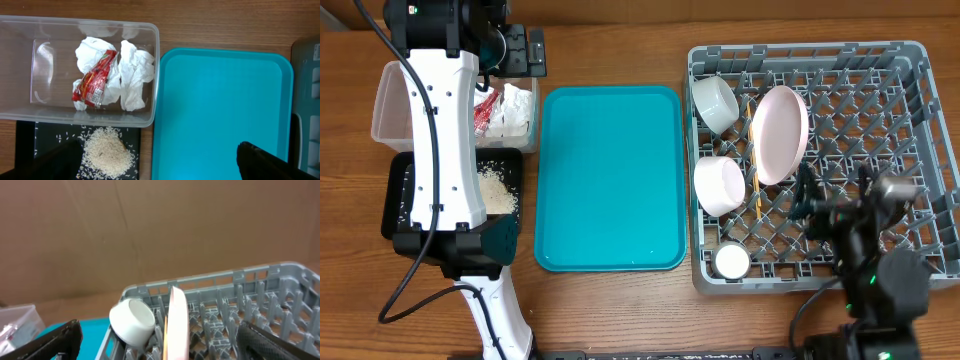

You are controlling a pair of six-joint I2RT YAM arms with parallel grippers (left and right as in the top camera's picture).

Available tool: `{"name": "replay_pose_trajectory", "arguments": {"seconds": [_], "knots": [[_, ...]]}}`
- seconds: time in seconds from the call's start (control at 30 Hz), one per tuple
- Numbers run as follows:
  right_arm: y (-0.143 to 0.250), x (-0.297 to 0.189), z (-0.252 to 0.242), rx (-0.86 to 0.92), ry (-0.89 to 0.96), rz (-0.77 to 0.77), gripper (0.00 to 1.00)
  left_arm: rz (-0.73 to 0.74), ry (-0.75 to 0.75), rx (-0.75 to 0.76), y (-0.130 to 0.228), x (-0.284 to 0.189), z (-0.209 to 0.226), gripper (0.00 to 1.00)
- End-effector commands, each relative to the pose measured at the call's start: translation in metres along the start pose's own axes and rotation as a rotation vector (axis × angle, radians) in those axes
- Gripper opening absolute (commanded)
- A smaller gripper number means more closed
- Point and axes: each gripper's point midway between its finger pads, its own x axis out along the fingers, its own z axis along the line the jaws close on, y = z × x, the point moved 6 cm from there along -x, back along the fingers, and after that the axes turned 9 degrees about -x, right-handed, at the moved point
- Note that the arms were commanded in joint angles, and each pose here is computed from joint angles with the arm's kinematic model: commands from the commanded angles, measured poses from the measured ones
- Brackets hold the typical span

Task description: Sort waste into correct bins and load items into the dishwasher

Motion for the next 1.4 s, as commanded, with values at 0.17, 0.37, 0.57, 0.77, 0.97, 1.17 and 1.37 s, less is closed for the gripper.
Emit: {"name": "replay_pose_trajectory", "arguments": {"seconds": [0.17, 0.37, 0.57, 0.77, 0.97, 1.17, 1.37], "knots": [[0.063, -0.012, -0.005, -0.001, 0.002, -0.069, 1.00, -0.036, 0.005, -0.013, -0.002, -0.011, -0.001, 1.00], [0.068, -0.014, -0.006, -0.002, -0.001, -0.125, 1.00, -0.036, 0.005, -0.013, -0.002, -0.011, -0.001, 1.00], [0.057, -0.020, -0.005, -0.004, -0.012, -0.256, 1.00, -0.036, 0.005, -0.013, -0.002, -0.011, -0.001, 1.00], [0.081, -0.016, -0.006, -0.002, -0.003, -0.121, 1.00, -0.036, 0.005, -0.012, -0.002, -0.011, -0.001, 1.00], [0.101, -0.014, -0.007, 0.000, -0.004, -0.013, 1.00, -0.036, 0.005, -0.013, -0.002, -0.011, -0.001, 1.00], [0.101, -0.014, -0.007, 0.000, -0.002, -0.013, 1.00, -0.036, 0.005, -0.013, -0.002, -0.011, -0.001, 1.00], [0.101, -0.014, -0.007, 0.000, -0.002, -0.012, 1.00, -0.036, 0.005, -0.013, -0.002, -0.011, -0.001, 1.00]]}}
